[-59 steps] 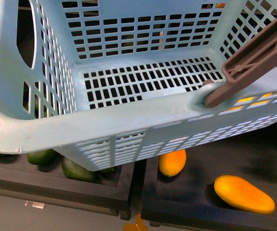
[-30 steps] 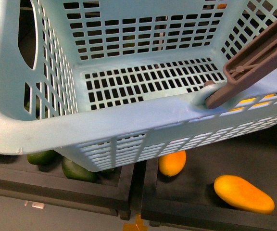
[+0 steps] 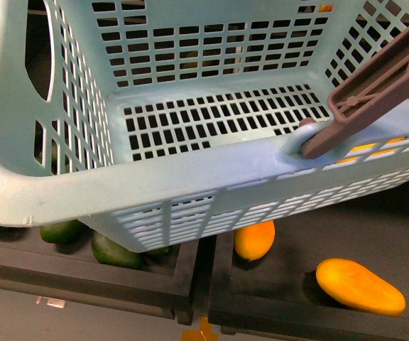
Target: Pick lemon and mango into basket
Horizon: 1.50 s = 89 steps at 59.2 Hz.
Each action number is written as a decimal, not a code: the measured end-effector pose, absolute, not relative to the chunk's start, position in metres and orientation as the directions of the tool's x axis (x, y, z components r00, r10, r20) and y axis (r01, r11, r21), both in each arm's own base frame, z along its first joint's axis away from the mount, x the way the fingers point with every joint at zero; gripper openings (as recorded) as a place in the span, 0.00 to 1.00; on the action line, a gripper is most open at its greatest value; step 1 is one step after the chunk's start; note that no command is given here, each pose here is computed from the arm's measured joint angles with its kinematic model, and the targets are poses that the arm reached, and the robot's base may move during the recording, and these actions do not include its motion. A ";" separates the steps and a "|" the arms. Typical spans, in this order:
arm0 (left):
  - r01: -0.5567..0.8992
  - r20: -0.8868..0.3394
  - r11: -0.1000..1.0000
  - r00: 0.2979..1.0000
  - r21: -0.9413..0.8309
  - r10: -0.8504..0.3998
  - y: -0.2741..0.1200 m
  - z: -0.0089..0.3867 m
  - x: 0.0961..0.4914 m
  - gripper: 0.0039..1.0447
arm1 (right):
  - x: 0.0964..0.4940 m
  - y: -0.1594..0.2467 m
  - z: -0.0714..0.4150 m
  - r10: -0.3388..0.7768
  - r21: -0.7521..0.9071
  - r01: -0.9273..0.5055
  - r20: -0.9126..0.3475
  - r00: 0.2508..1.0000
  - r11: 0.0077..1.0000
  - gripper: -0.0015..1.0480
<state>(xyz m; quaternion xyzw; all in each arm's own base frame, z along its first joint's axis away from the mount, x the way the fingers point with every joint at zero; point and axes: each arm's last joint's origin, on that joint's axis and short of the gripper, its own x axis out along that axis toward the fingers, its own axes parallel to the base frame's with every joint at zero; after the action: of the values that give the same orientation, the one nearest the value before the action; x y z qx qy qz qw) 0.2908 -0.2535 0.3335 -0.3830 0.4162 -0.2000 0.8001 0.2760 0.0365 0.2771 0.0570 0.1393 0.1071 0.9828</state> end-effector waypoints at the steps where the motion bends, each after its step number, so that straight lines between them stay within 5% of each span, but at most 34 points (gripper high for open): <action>1: 0.001 -0.513 0.627 0.574 -0.779 -0.639 -0.254 0.334 0.291 0.06 | 0.276 0.042 0.276 0.237 0.141 -0.206 -0.267 0.934 0.968 0.52; 14: 0.001 -0.513 0.627 0.574 -0.779 -0.639 -0.254 0.334 0.291 0.06 | 0.281 0.067 0.260 0.268 0.130 -0.238 -0.321 0.909 0.963 0.52; 32: 0.001 -0.513 0.627 0.574 -0.779 -0.638 -0.254 0.334 0.291 0.06 | 0.283 0.071 0.256 0.236 0.134 -0.201 -0.338 0.911 0.970 0.92; 47: -0.002 -0.515 0.629 0.577 -0.777 -0.634 -0.253 0.333 0.291 0.06 | 0.262 0.042 0.267 0.053 0.141 -0.014 -0.274 0.960 0.990 0.92; 53: -0.001 -0.515 0.629 0.576 -0.778 -0.636 -0.253 0.333 0.291 0.06 | 0.227 0.009 0.262 0.027 0.069 -0.024 -0.043 0.999 0.997 0.72; 63: -0.001 -0.515 0.629 0.576 -0.778 -0.636 -0.253 0.333 0.291 0.06 | 0.178 0.000 0.238 -0.002 0.025 0.002 -0.001 1.000 1.000 0.45; 77: -0.003 -0.515 0.628 0.575 -0.778 -0.636 -0.254 0.333 0.291 0.06 | 0.156 0.000 0.208 -0.001 0.007 0.001 -0.012 1.000 1.000 0.02; 89: 0.000 -0.515 0.629 0.575 -0.777 -0.636 -0.254 0.333 0.291 0.06 | 0.143 0.000 0.195 -0.001 0.004 0.001 -0.007 1.000 1.000 0.02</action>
<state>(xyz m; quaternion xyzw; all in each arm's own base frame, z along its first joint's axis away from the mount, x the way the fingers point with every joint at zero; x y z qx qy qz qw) 0.2908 -0.2536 0.3330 -0.3822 0.4160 -0.1985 0.8009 0.1433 0.0001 0.1947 0.0020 0.0035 -0.0004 1.0000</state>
